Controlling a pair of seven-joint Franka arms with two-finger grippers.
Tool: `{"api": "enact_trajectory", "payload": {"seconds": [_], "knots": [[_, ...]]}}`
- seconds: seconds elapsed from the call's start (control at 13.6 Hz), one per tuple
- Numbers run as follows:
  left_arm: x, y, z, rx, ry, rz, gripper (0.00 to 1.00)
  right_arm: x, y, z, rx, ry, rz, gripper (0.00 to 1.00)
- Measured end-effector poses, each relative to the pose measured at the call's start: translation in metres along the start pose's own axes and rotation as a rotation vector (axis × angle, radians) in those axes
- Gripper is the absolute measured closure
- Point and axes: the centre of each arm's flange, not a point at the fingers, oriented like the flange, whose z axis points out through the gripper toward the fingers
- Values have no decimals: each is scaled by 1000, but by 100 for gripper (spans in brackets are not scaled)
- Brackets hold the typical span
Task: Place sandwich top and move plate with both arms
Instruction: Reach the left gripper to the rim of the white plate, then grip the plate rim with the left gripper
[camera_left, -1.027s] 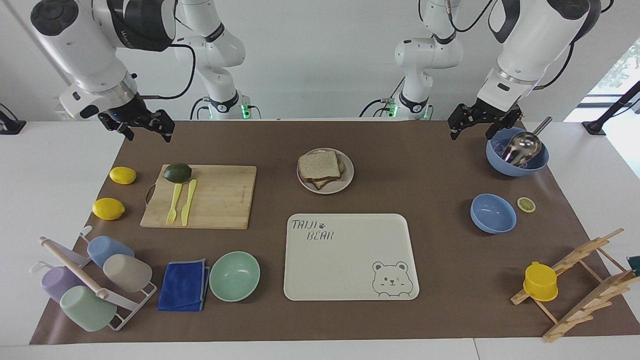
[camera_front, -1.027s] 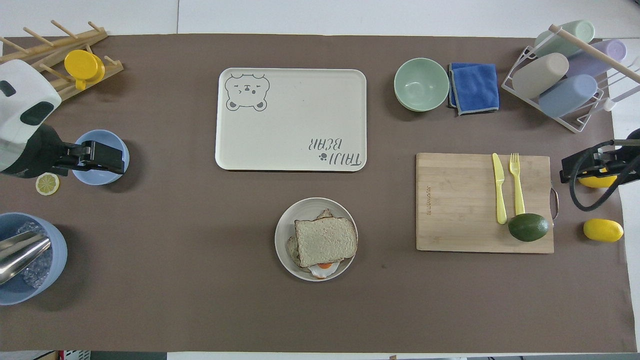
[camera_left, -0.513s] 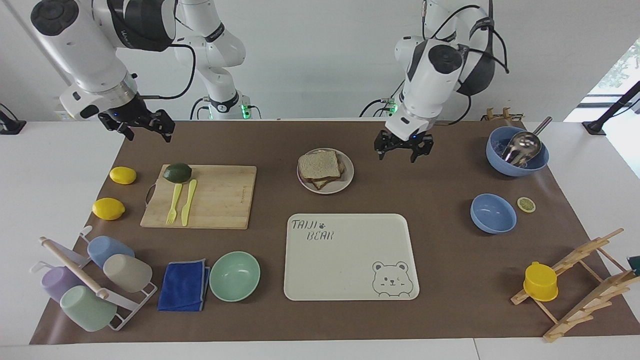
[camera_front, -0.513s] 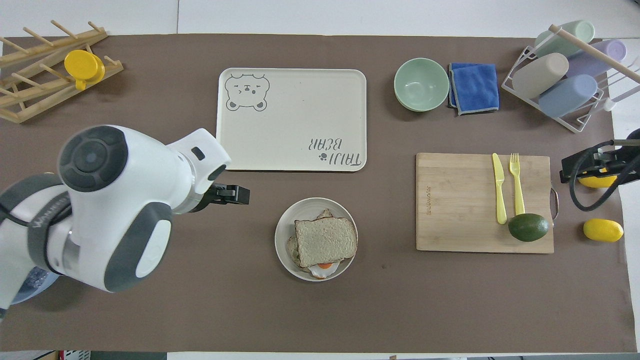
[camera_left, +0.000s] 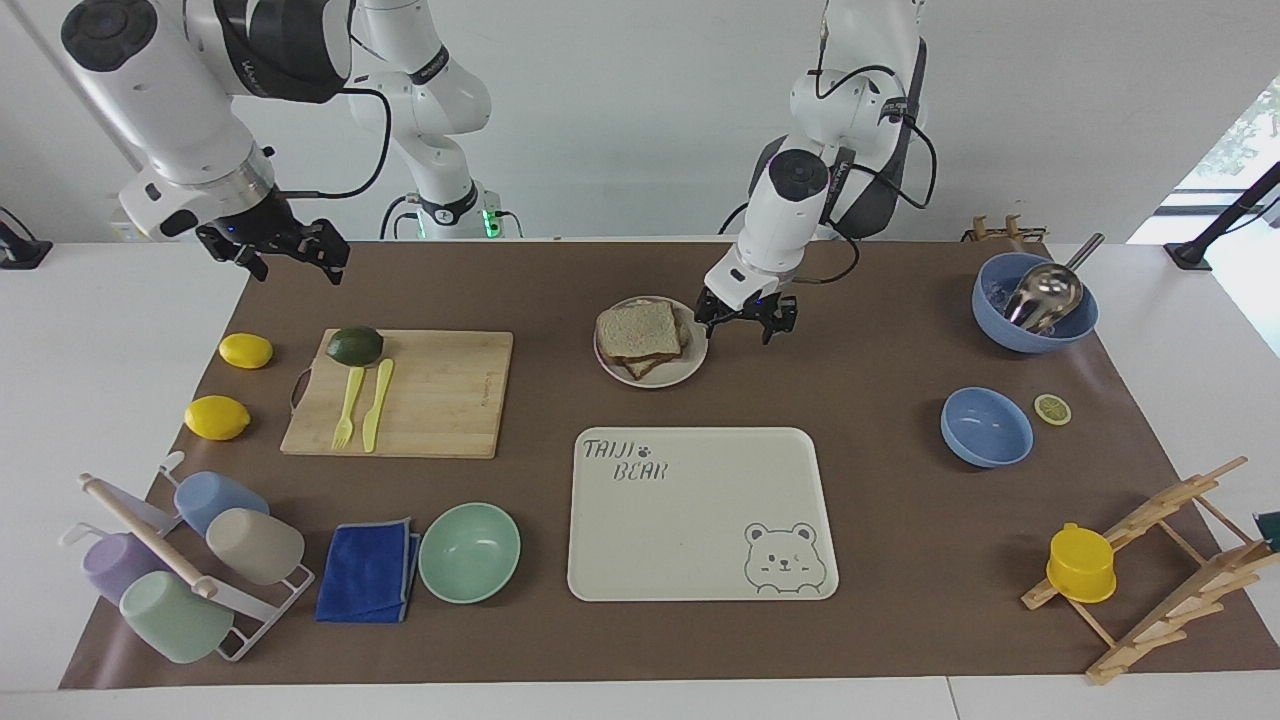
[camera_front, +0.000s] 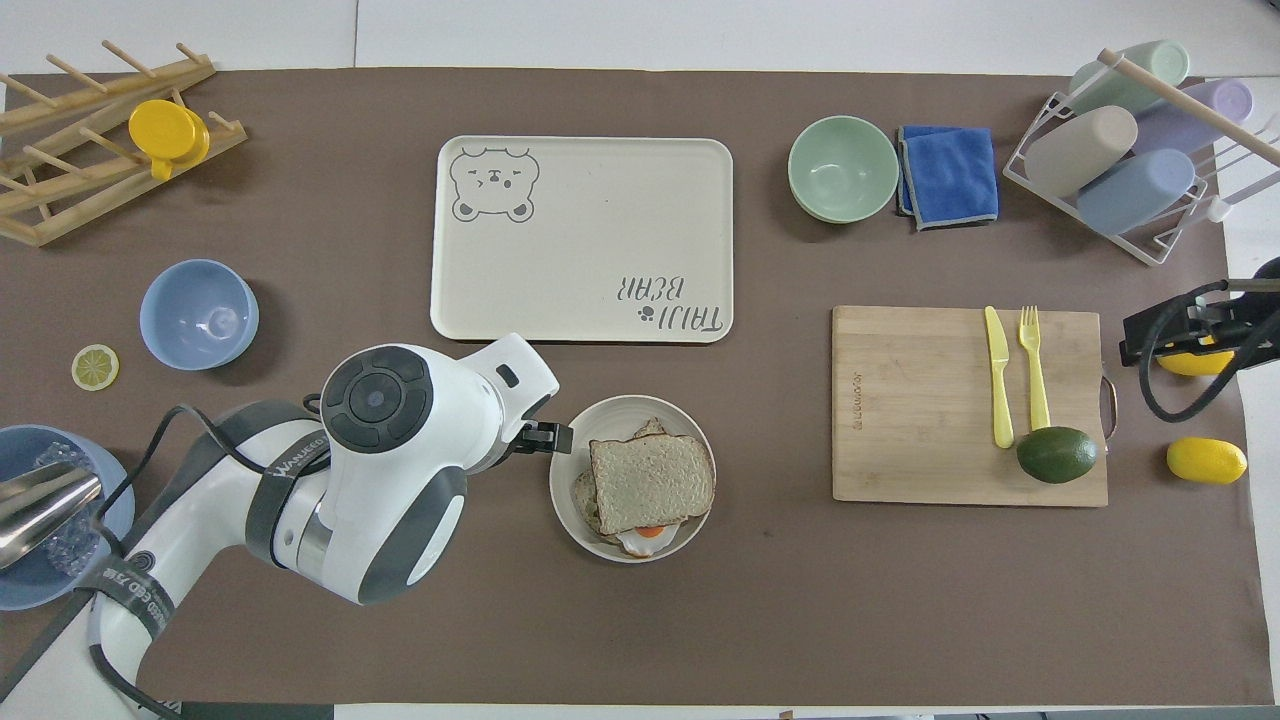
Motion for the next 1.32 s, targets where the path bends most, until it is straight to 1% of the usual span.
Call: {"api": "enact_trajectory", "payload": {"seconds": [0.15,0.29,0.44,0.51,0.59,0.66,0.73,0.81,1.03,1.1,1.25,1.32], "knots": [[-6,-3,14,-37,-8,-45,0,0,0,0,0,0,0,0],[-15,3,28,-54,11,-88,1,0,0,0,0,0,0,0],[-23,11,35,-53,14,-100,5,0,0,0,0,0,0,0],[-25,13,37,-51,11,-98,10,0,0,0,0,0,0,0],[-26,13,38,-50,9,-98,10,0,0,0,0,0,0,0],[-26,12,39,-49,7,-99,16,0,0,0,0,0,0,0],[-27,12,40,-49,6,-99,16,0,0,0,0,0,0,0],[-27,12,41,-47,4,-99,22,0,0,0,0,0,0,0],[-29,13,45,-45,-1,-98,24,0,0,0,0,0,0,0],[-29,14,47,-47,1,-96,26,0,0,0,0,0,0,0],[-29,17,53,-49,5,-95,27,0,0,0,0,0,0,0],[-29,18,55,-50,7,-96,29,0,0,0,0,0,0,0]]}}
